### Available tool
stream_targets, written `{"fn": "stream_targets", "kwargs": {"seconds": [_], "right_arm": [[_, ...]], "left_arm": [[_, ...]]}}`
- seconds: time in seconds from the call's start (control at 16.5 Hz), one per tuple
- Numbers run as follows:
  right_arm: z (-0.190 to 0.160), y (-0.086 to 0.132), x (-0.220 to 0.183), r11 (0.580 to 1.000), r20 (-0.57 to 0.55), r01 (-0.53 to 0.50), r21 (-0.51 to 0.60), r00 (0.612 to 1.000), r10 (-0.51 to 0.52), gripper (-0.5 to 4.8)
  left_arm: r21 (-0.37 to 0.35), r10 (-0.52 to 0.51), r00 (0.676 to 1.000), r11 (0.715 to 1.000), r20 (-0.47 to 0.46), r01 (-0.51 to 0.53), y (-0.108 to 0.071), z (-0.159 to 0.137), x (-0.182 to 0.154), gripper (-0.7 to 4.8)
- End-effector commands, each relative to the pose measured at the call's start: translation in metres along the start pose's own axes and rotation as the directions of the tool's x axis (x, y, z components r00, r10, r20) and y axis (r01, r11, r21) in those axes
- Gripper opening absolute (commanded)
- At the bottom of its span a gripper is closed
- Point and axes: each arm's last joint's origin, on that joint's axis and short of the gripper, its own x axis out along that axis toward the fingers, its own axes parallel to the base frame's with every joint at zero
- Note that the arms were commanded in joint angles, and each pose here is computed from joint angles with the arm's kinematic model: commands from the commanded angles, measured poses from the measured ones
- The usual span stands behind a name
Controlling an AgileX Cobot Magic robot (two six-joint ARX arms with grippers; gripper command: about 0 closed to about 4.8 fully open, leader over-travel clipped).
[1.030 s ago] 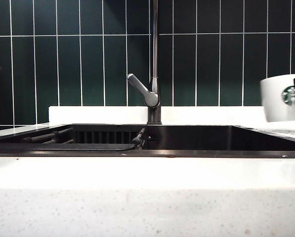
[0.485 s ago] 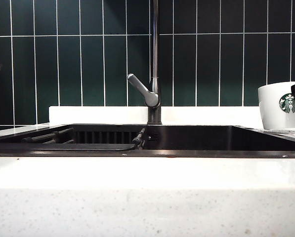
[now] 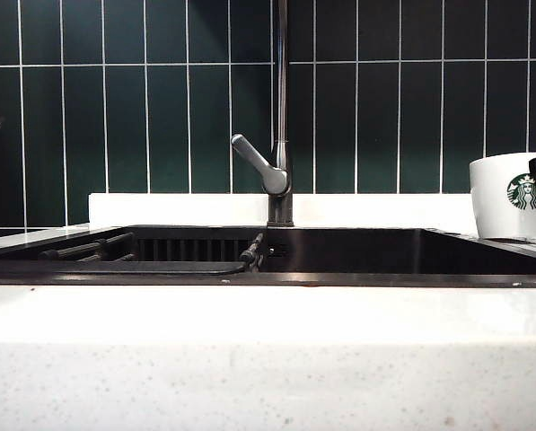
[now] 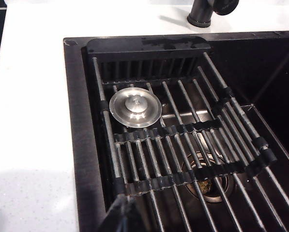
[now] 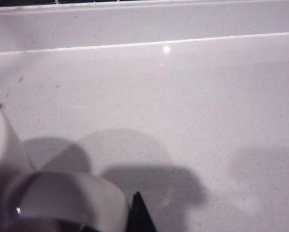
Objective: Pick up the mug next to the sink, go to the faucet to get some water, pour the water into the sink, and finally put the mug back to its place.
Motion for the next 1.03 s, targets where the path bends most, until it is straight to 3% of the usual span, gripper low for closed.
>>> {"fn": "stream_targets", "kwargs": {"seconds": [0.06,0.42,0.79,1.03], "right_arm": [[0.002,0.0,0.0,1.0,-0.01,-0.003,0.007,1.0,0.003,1.09],[-0.001,0.0,-0.007,1.0,-0.094,0.004,0.0,0.996,-0.004,1.09],[0.023,-0.002,-0.036,1.0,-0.033,0.002,0.005,0.999,-0.001,1.05],[0.046,-0.001,-0.065,1.0,0.084,-0.011,0.011,0.996,0.01,0.81]], "left_arm": [[0.005,-0.007,1.0,1.0,0.016,0.007,-0.001,0.002,-0.001,-0.06],[0.009,-0.006,1.0,1.0,0.0,0.006,0.0,0.0,-0.001,-0.06],[0.006,-0.005,1.0,1.0,-0.017,0.005,-0.001,-0.002,-0.006,-0.06],[0.019,-0.001,0.998,1.0,0.07,0.0,-0.004,0.003,-0.024,-0.06]]}}
